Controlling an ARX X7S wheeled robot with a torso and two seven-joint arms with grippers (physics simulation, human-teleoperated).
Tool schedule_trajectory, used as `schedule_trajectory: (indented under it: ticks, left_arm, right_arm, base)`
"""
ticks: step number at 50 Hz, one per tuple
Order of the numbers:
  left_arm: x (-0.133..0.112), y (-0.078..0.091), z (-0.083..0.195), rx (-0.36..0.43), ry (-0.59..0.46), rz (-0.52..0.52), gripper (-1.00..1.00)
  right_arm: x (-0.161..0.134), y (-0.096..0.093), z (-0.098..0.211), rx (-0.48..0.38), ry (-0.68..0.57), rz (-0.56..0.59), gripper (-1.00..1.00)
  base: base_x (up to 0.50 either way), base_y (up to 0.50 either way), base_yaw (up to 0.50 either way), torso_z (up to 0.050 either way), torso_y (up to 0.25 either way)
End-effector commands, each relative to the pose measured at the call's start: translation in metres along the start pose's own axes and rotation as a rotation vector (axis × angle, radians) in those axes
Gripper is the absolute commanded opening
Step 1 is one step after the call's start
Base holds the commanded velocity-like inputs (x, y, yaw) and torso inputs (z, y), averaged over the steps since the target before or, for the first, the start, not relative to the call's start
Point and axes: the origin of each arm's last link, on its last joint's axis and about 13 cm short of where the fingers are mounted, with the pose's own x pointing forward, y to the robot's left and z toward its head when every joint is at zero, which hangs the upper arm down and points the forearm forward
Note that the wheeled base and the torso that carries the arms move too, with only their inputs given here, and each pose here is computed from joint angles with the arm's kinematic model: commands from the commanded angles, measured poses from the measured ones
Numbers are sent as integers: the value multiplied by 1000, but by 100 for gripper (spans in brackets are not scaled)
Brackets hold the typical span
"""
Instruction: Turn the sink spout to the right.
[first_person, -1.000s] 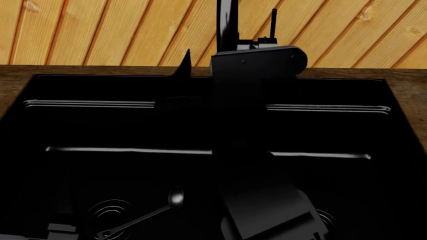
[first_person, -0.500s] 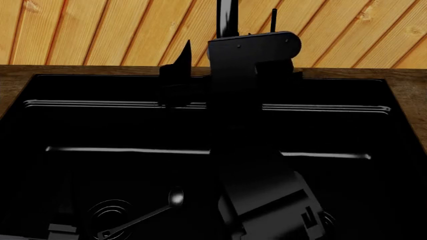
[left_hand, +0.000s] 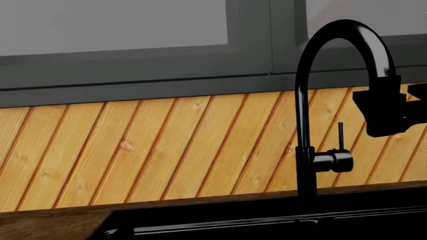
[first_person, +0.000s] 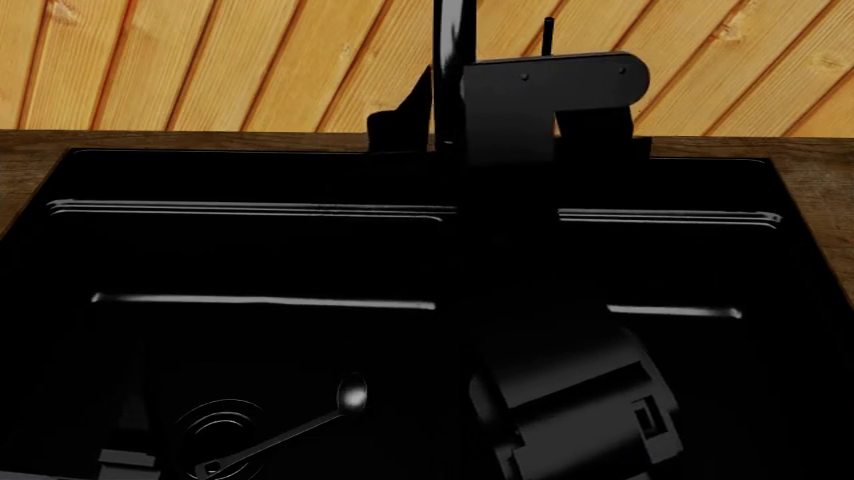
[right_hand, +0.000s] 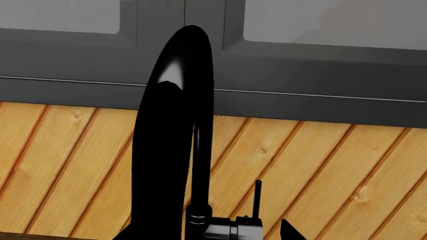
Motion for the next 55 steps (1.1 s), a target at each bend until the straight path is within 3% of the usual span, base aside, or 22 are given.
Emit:
schedule_trajectory:
  ticks: [1, 12, 14, 17, 22, 45, 53, 54, 55]
  left_arm:
    - [0, 0, -1, 3, -1, -4, 100]
    - [-1, -1, 1, 2, -3, -5, 100]
    - [-1, -1, 1, 1, -3, -4, 100]
    - [-1, -1, 1, 6, -5, -6, 100]
    - [-1, 0, 0, 9, -7, 3, 100]
    - [0, -1, 0, 17, 0, -4, 100]
    - [1, 0, -1, 3, 13, 5, 100]
    - [0, -1, 1, -32, 29, 6, 100]
    - [-2, -4, 0, 11, 11, -23, 100]
  right_arm:
    - [-3, -12, 2, -11, 2, -48, 100]
    - [-9, -21, 5, -28, 2, -85, 100]
    - [-9, -22, 5, 9, 2, -82, 100]
    - [-8, -23, 8, -60, 2, -84, 100]
    - [0, -31, 12, -100, 9, -96, 100]
    - [8, -63, 10, -125, 59, -193, 100]
    - [8, -71, 9, -128, 55, -233, 100]
    - [9, -73, 10, -138, 56, -250, 100]
    - [9, -74, 11, -137, 58, -248, 100]
  base:
    - [0, 0, 0, 0, 0]
    - [0, 0, 0, 0, 0]
    - [0, 0, 0, 0, 0]
    - [0, 0, 0, 0, 0]
    - [0, 0, 0, 0, 0]
    - [0, 0, 0, 0, 0]
    - [0, 0, 0, 0, 0]
    - [0, 0, 0, 0, 0]
    - [0, 0, 0, 0, 0]
